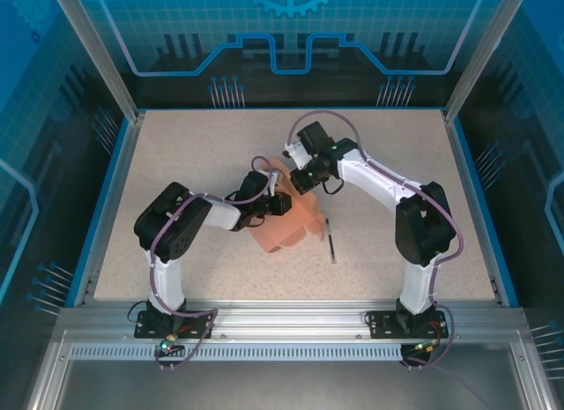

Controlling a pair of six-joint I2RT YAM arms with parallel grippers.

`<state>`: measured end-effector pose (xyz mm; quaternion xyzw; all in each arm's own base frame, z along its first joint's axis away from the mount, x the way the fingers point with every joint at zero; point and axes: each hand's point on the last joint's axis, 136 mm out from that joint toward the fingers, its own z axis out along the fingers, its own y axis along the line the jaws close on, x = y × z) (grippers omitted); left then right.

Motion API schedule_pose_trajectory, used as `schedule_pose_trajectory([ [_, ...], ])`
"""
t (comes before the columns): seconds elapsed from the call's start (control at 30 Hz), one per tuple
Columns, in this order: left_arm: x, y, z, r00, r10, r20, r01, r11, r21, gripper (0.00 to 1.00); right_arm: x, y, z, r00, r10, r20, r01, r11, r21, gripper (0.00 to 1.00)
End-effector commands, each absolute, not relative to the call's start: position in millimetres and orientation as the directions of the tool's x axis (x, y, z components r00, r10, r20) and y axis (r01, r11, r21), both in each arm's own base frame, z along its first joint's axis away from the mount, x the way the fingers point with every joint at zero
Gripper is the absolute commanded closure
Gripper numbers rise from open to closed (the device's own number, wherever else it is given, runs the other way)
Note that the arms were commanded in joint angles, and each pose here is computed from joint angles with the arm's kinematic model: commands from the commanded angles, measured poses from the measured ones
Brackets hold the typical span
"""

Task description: Fold the paper box

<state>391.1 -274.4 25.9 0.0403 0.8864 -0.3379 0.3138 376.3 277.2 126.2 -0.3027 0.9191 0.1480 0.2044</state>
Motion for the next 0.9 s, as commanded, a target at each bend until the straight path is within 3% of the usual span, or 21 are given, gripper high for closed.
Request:
schedule_pose_trajectory([
  [0.0,374.4,-269.0,-2.1,-0.842,-0.132,-0.522,0.231,0.788,-0.571,0.86,373.9,275.7,120.1,-0.741,-0.486,-0.463,-0.599,0.79,0.13,1.0],
  [0.2,376.1,-267.5,9.6,-0.825,-0.144,-0.547,0.242,0.783,-0.573,0.83,384.9,268.2,127.0,-0.691,-0.528,-0.494,-0.609,0.793,0.005,1.0],
  [0.57,386.7,-254.4,57.9,-0.771,-0.212,-0.6,0.261,0.755,-0.601,0.61,405.9,246.6,143.6,-0.567,-0.685,-0.457,-0.525,0.728,-0.44,1.0],
  [0.73,386.2,-232.0,74.1,-0.758,-0.254,-0.601,0.219,0.769,-0.601,0.49,413.1,245.9,147.9,-0.512,-0.731,-0.45,-0.492,0.68,-0.544,1.0],
  [0.87,385.5,-202.9,78.9,-0.757,-0.304,-0.578,0.136,0.793,-0.595,0.47,419.8,247.5,147.3,-0.473,-0.768,-0.433,-0.473,0.635,-0.61,1.0],
])
